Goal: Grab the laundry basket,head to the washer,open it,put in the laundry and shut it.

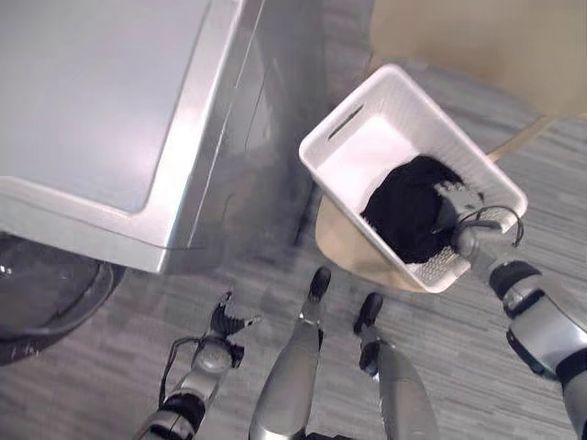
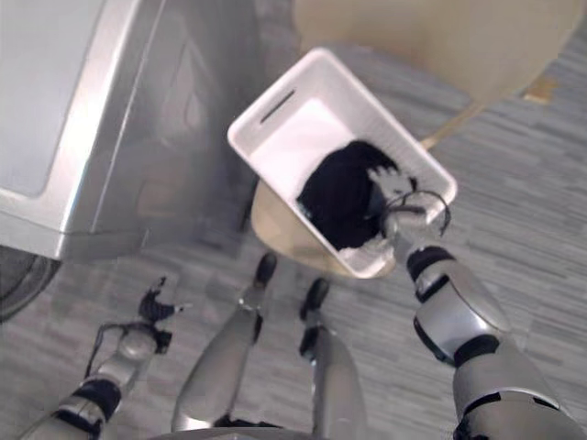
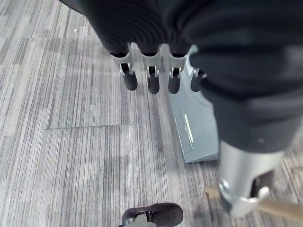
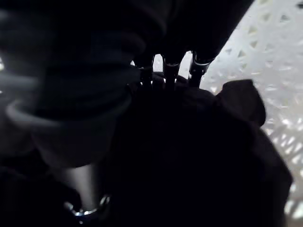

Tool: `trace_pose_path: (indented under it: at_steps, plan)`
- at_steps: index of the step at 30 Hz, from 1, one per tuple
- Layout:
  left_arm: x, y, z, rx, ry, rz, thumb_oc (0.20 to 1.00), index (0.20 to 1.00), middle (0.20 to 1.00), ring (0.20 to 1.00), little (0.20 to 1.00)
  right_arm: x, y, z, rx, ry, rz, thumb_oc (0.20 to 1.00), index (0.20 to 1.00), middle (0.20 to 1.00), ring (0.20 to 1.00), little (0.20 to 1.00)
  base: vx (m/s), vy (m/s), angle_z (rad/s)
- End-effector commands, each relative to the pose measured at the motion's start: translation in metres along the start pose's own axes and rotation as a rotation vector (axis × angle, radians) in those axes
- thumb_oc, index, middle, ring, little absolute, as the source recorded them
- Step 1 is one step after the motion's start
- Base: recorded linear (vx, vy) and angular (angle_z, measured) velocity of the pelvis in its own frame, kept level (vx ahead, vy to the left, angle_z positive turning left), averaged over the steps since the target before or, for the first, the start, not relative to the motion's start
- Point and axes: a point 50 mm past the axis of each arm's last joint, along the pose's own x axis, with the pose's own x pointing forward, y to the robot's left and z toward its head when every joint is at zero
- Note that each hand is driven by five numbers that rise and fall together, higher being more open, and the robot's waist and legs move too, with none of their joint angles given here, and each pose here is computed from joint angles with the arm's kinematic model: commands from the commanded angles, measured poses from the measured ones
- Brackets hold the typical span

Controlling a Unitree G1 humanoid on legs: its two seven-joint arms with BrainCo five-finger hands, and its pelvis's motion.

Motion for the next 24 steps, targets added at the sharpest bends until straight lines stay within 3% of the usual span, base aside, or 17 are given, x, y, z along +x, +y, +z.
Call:
trace_pose_path:
  at_steps: [1,8,14,24]
  plan:
    - [-0.001,0.002,0.007,-0.025,-0.045,0.016,1.0,1.0,1.0,1.0,1.0,-0.005,-0.004,-0.035,0.017,0.11,-0.02,0.209,0.209,0.209,0.209,0.209,0.01,-0.059,0.3]
    - [-0.006,-0.002,-0.007,-0.007,0.005,-0.006,1.0,1.0,1.0,1.0,1.0,-0.011,0.01,-0.014,0.241,0.054,-0.031,0.2,0.2,0.2,0.2,0.2,0.03,-0.03,0.24]
    - [-0.017,-0.003,-0.025,-0.03,0.064,-0.002,1.0,1.0,1.0,1.0,1.0,-0.042,0.012,0.001,0.701,-0.046,-0.13,0.2,0.2,0.2,0.2,0.2,0.05,0.028,-0.01]
    - [-0.045,0.005,-0.067,-0.062,0.203,0.018,1.0,1.0,1.0,1.0,1.0,-0.097,-0.003,0.026,0.993,-0.313,-0.134,0.2,0.2,0.2,0.2,0.2,0.07,0.072,-0.3]
